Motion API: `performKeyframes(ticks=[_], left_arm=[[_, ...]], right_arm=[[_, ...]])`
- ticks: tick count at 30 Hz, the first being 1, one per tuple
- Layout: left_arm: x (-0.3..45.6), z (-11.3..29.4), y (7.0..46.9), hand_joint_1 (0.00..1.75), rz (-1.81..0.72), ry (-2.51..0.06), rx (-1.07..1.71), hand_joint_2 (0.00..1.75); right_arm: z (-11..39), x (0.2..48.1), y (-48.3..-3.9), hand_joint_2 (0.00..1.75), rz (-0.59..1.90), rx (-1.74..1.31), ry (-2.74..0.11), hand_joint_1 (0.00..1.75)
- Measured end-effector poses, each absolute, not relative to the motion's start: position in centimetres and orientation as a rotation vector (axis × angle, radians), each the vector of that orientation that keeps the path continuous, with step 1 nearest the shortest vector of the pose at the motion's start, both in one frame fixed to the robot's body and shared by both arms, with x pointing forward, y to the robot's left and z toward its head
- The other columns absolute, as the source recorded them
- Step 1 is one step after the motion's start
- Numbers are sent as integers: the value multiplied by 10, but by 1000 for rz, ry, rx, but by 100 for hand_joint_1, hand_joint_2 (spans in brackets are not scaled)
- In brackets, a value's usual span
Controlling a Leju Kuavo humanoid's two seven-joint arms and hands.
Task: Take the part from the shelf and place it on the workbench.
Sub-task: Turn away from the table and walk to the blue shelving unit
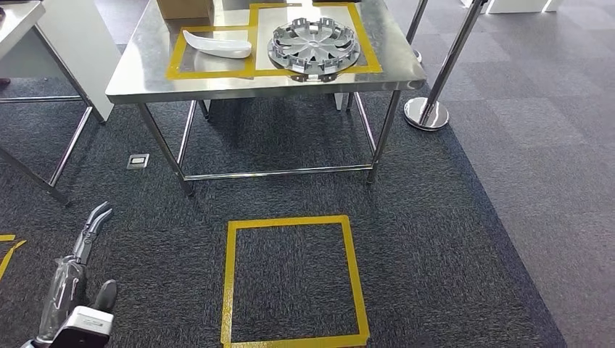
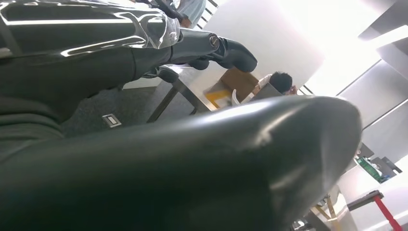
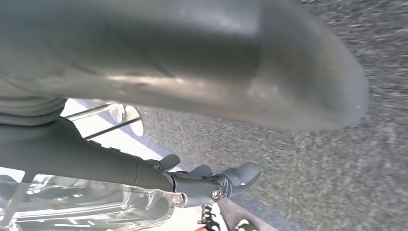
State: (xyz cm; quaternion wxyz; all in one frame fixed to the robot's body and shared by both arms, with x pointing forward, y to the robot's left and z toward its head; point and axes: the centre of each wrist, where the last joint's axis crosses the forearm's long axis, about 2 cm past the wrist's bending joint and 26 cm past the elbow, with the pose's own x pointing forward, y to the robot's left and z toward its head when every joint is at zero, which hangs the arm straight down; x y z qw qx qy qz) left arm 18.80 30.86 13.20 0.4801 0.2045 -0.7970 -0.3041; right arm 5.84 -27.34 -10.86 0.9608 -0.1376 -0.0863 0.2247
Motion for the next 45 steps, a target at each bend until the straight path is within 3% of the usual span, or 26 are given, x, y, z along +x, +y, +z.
performKeyframes(ticks=[45], left_arm=[[181, 129, 305, 0, -802, -1929, 534, 0]], right_arm=[[-109, 56, -273, 0, 540, -238, -184, 0]])
